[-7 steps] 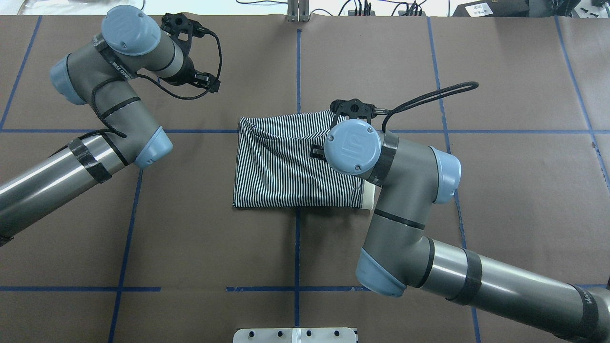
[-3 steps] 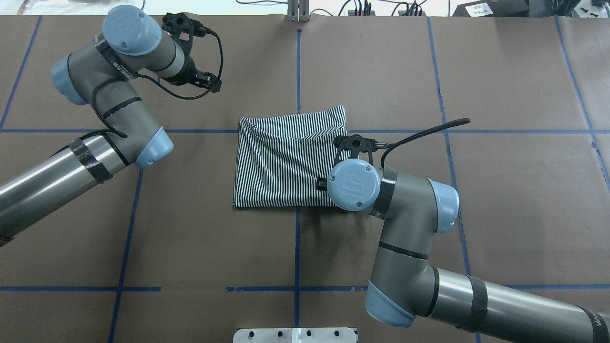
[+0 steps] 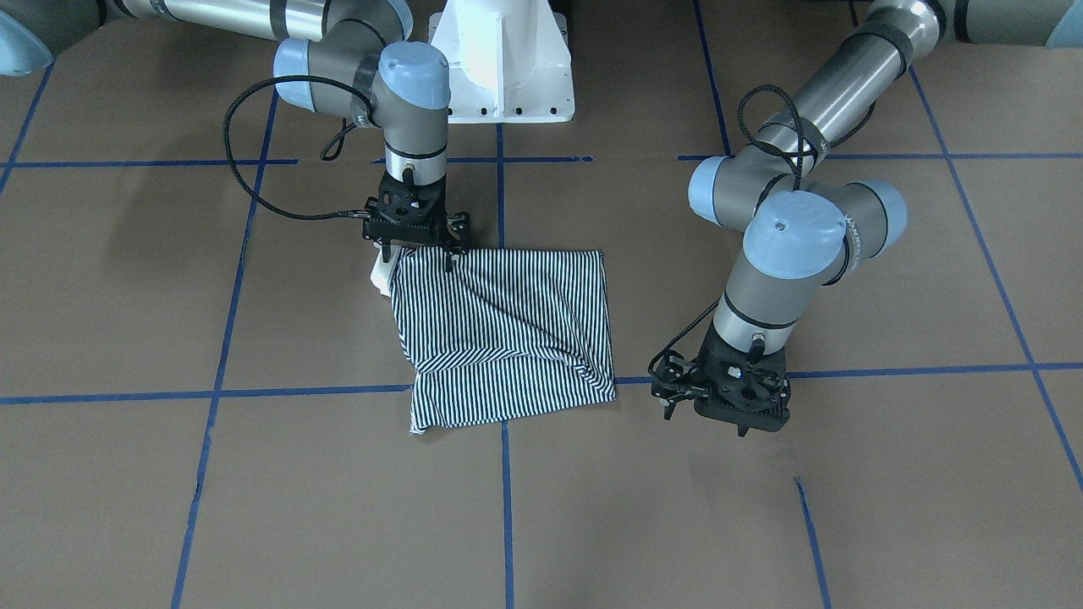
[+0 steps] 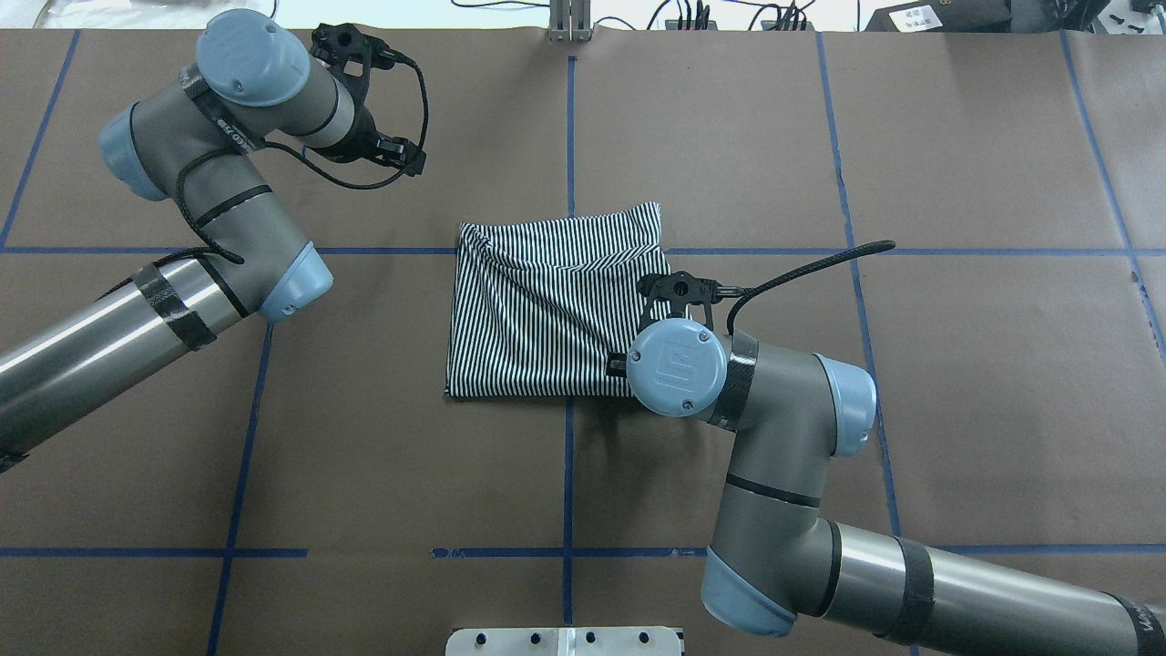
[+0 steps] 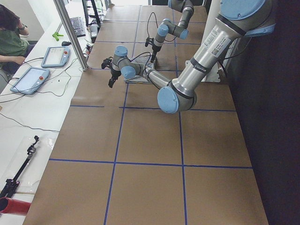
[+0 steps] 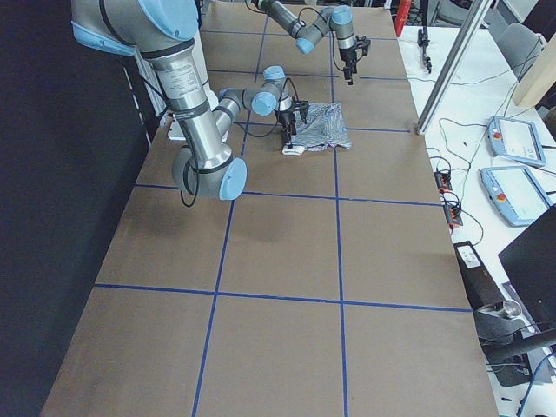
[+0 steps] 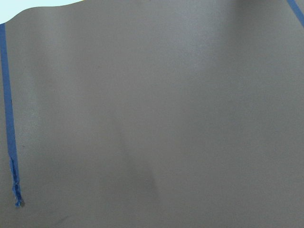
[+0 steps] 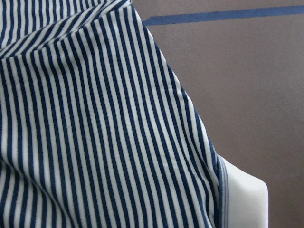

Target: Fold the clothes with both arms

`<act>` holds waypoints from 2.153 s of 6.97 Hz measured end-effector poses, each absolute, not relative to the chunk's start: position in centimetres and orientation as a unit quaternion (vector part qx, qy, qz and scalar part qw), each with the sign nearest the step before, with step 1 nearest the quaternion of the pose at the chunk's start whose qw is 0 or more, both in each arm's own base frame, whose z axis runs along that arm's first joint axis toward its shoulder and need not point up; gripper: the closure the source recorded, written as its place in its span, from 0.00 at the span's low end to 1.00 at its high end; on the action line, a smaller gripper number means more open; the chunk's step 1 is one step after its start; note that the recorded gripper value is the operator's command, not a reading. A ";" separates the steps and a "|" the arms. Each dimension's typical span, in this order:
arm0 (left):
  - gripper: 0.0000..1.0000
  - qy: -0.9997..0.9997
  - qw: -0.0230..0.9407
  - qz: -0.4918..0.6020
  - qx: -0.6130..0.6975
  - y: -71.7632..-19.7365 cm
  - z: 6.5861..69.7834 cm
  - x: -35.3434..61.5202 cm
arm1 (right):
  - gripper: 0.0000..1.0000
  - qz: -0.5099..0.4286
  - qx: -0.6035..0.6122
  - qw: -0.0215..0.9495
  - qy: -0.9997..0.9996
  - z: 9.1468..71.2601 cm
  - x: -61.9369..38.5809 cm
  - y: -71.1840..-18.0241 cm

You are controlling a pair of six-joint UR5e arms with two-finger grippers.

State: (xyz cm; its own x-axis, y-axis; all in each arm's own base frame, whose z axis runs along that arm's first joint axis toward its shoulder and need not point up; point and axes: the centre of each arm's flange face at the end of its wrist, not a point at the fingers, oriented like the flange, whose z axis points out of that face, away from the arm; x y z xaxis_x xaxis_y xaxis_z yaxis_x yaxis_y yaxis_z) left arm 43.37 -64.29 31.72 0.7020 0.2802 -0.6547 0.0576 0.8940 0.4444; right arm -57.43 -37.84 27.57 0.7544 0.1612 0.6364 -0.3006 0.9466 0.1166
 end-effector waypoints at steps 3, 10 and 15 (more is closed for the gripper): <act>0.00 0.384 0.893 0.062 0.226 -64.1 31.3 43.1 | 0.00 0.129 0.104 0.917 -0.362 25.7 -55.5 -39.6; 0.00 0.379 0.879 0.101 0.273 -55.9 32.0 30.9 | 0.00 0.010 0.084 0.924 -0.374 37.0 -23.9 -51.1; 0.00 0.330 0.887 0.168 0.277 -54.7 43.0 5.8 | 0.00 -0.084 0.062 0.934 -0.341 57.9 0.0 -45.9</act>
